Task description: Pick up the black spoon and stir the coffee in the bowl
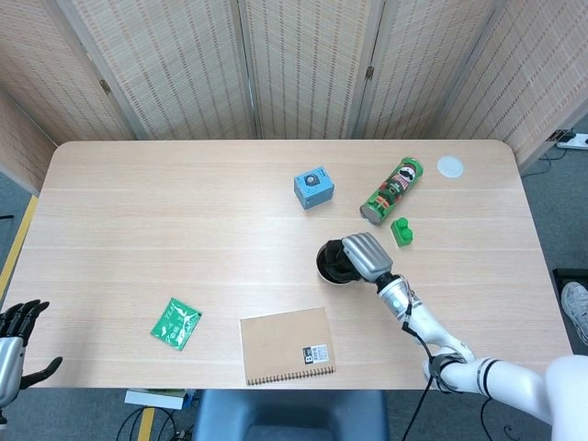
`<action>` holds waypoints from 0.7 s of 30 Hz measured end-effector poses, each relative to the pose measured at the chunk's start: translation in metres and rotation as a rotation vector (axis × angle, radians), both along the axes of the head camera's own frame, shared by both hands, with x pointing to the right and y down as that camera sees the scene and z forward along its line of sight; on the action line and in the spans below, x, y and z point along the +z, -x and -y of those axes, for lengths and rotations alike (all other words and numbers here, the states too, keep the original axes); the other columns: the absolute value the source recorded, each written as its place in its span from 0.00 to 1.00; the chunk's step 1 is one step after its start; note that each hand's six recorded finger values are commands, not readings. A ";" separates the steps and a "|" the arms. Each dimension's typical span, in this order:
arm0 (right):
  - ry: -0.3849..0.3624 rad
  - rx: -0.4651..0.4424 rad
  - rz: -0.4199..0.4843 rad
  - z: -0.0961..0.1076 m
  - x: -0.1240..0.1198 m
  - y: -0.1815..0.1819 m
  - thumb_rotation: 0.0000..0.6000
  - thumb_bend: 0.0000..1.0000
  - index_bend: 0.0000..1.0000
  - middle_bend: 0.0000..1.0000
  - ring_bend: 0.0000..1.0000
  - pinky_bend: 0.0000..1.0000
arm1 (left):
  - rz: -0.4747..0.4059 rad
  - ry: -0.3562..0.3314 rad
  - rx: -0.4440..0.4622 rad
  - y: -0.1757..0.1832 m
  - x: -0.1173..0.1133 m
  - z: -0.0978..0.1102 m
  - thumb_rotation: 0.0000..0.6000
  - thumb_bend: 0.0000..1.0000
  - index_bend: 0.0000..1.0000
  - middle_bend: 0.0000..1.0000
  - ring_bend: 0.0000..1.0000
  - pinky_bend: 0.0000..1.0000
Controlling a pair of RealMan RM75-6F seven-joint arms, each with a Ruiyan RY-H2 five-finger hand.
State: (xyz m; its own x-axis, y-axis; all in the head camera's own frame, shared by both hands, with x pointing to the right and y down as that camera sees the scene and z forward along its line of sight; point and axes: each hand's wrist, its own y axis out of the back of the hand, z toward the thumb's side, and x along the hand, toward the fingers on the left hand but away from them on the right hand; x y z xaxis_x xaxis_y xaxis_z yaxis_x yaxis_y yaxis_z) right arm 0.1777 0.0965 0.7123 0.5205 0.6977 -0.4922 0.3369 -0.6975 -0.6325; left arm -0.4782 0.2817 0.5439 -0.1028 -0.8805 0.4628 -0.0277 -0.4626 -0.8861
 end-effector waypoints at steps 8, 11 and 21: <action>0.092 0.089 0.063 0.006 0.023 0.013 1.00 0.39 0.68 1.00 1.00 1.00 | 0.008 0.007 -0.012 0.005 0.001 -0.002 1.00 0.21 0.18 0.17 0.14 0.19; 0.125 0.116 0.087 0.007 0.030 0.016 1.00 0.39 0.68 1.00 1.00 1.00 | 0.009 0.009 -0.015 0.006 0.001 -0.002 1.00 0.21 0.18 0.17 0.14 0.19; 0.197 0.134 0.140 -0.004 0.044 0.024 1.00 0.39 0.68 1.00 1.00 1.00 | 0.017 0.010 -0.019 0.007 0.000 -0.003 1.00 0.21 0.18 0.17 0.14 0.19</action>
